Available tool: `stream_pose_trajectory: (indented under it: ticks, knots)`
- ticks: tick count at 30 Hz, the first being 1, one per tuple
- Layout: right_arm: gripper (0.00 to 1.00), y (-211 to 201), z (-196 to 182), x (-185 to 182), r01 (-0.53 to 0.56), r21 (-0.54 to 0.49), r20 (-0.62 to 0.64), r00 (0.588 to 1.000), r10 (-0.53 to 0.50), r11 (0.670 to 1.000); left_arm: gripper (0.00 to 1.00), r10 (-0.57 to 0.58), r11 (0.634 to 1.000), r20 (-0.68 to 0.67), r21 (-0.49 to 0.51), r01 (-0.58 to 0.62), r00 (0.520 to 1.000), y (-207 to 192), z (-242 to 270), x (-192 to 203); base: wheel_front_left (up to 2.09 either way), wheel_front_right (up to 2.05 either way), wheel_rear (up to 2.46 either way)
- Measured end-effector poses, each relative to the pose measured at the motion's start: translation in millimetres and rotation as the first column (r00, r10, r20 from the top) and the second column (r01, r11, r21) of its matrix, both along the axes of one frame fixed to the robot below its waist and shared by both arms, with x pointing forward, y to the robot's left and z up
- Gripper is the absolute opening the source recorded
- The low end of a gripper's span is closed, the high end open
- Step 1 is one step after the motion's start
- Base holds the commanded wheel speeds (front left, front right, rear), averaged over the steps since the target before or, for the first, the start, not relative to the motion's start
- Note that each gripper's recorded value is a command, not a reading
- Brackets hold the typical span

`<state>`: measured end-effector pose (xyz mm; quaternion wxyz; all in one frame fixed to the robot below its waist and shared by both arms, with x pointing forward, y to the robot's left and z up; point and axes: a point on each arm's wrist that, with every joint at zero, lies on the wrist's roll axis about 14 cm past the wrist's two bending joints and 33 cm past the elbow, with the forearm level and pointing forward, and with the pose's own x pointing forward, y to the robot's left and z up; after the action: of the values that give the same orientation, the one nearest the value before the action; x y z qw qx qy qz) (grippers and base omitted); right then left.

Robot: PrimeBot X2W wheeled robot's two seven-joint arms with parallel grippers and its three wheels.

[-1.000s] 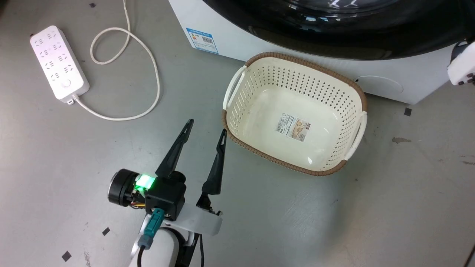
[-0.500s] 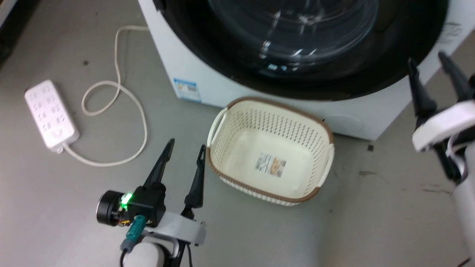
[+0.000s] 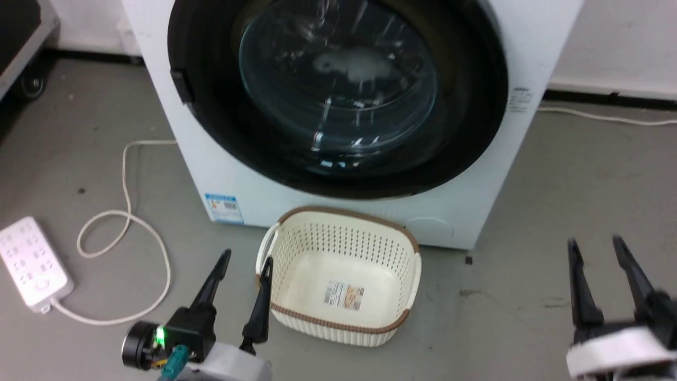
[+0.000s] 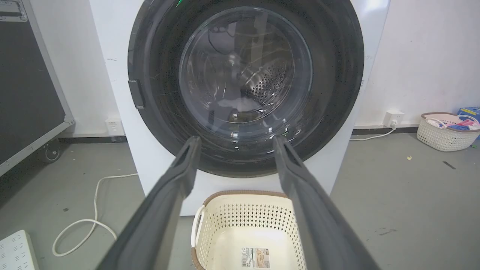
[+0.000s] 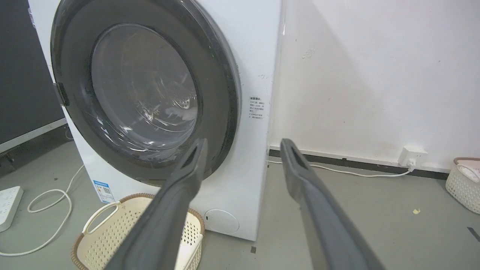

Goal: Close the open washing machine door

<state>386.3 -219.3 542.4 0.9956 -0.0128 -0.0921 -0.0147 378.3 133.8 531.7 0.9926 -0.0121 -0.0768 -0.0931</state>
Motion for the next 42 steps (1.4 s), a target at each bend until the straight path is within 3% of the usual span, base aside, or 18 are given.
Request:
stream_pose_trajectory:
  ticks: [6,13,14,42]
  knots:
    - [1.00,-3,-6,-33,0.019,-0.022,-0.017,1.000,-0.019,1.000,1.00,-0.015,1.000,-0.046,0.013,0.016,0.999,-5,-16,-12,0.00,0.00,0.00]
    - [1.00,7,-12,-36,-0.009,-0.009,-0.033,0.999,0.009,1.000,1.00,0.002,1.000,-0.061,0.014,-0.001,0.998,-1,-20,-15,0.00,0.00,0.00]
    - [0.00,7,-12,-36,-0.010,-0.009,-0.033,0.999,0.010,1.000,0.00,0.004,1.000,-0.065,0.014,-0.003,0.998,0,-21,-15,0.00,0.00,0.00]
    - [0.00,15,-18,-34,-0.034,-0.007,-0.077,0.996,0.034,0.999,0.00,0.030,0.999,-0.080,0.024,-0.028,0.996,6,-19,-12,0.00,0.00,0.00]
